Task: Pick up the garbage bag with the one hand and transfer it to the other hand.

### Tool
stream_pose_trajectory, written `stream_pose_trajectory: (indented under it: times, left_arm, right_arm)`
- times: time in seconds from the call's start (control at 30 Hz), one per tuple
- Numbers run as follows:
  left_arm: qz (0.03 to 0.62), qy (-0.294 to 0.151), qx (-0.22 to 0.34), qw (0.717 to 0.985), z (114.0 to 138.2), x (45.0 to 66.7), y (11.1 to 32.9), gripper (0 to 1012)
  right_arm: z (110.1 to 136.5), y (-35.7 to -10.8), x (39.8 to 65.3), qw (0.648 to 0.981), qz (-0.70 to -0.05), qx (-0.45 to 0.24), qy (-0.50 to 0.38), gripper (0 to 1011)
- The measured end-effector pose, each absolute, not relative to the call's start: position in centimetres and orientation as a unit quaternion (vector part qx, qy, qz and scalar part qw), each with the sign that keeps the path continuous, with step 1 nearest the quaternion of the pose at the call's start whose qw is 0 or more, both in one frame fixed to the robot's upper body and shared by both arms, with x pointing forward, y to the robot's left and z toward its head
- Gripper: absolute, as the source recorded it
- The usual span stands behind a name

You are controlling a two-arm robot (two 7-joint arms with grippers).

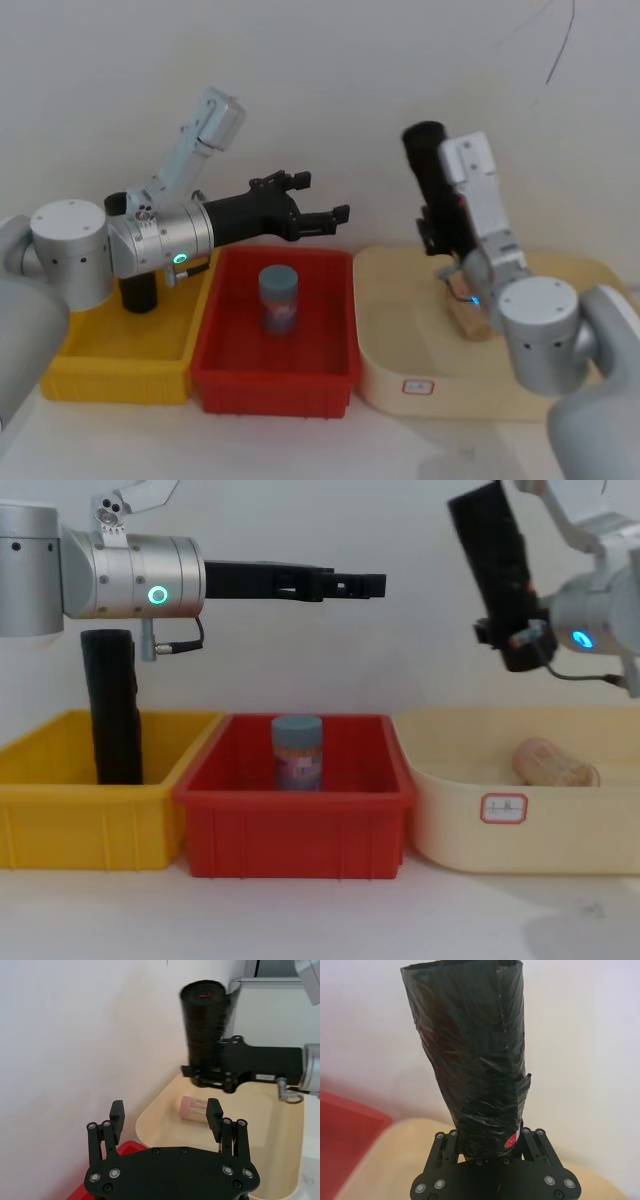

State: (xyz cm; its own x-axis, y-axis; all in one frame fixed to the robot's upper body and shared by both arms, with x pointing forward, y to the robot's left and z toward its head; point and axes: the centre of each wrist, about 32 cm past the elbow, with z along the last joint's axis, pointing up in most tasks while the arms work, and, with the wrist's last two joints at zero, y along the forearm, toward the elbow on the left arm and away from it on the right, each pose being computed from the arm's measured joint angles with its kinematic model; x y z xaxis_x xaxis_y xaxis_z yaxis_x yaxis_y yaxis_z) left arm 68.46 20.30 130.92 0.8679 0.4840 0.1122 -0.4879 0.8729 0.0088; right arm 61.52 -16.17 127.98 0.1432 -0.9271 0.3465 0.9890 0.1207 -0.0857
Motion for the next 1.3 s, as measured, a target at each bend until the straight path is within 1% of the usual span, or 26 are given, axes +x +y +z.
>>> stream_pose_trajectory:
  times: [0.17, 0.27, 0.33, 0.4, 0.47, 0.57, 0.63, 0.67, 0.7, 0.87, 1.3]
  left_arm:
    - [0.252, -0.053, 0.018, 0.966, 130.9, 68.5, 20.3, 1001]
    - [0.251, -0.053, 0.018, 0.966, 130.9, 68.5, 20.3, 1001]
    - [0.252, -0.053, 0.019, 0.966, 130.9, 68.5, 20.3, 1001]
    - [0.252, -0.053, 0.019, 0.966, 130.9, 68.5, 20.3, 1001]
    - [0.251, -0.053, 0.019, 0.966, 130.9, 68.5, 20.3, 1001]
    - [0.251, -0.053, 0.019, 0.966, 130.9, 68.5, 20.3, 1001]
    - [0.251, -0.053, 0.019, 0.966, 130.9, 68.5, 20.3, 1001]
    - [0.251, -0.053, 0.019, 0.966, 130.9, 68.5, 20.3, 1001]
    - [0.251, -0.053, 0.019, 0.966, 130.9, 68.5, 20.3, 1001]
    - [0.251, -0.053, 0.019, 0.966, 130.9, 68.5, 20.3, 1001]
    - [0.251, -0.053, 0.019, 0.966, 130.9, 68.5, 20.3, 1001]
  right_arm:
    - [128.0, -17.6, 59.9, 0.728, -0.662, -0.158, -0.086, 506]
    - [127.9, -18.1, 59.4, 0.724, -0.666, -0.161, -0.079, 512]
    - [128.0, -18.4, 59.0, 0.721, -0.669, -0.163, -0.074, 579]
    - [128.0, -18.7, 58.7, 0.719, -0.672, -0.165, -0.070, 612]
    - [128.0, -19.0, 58.3, 0.717, -0.674, -0.166, -0.066, 685]
    - [128.0, -19.3, 58.0, 0.714, -0.676, -0.168, -0.062, 759]
    - [128.0, -19.5, 57.7, 0.713, -0.678, -0.170, -0.059, 829]
    - [128.0, -19.6, 57.7, 0.713, -0.678, -0.170, -0.059, 842]
    - [128.0, -19.6, 57.6, 0.712, -0.679, -0.170, -0.058, 890]
    - [128.0, -19.9, 57.3, 0.710, -0.681, -0.172, -0.053, 996]
    - [128.1, -20.2, 56.8, 0.707, -0.683, -0.174, -0.049, 1001]
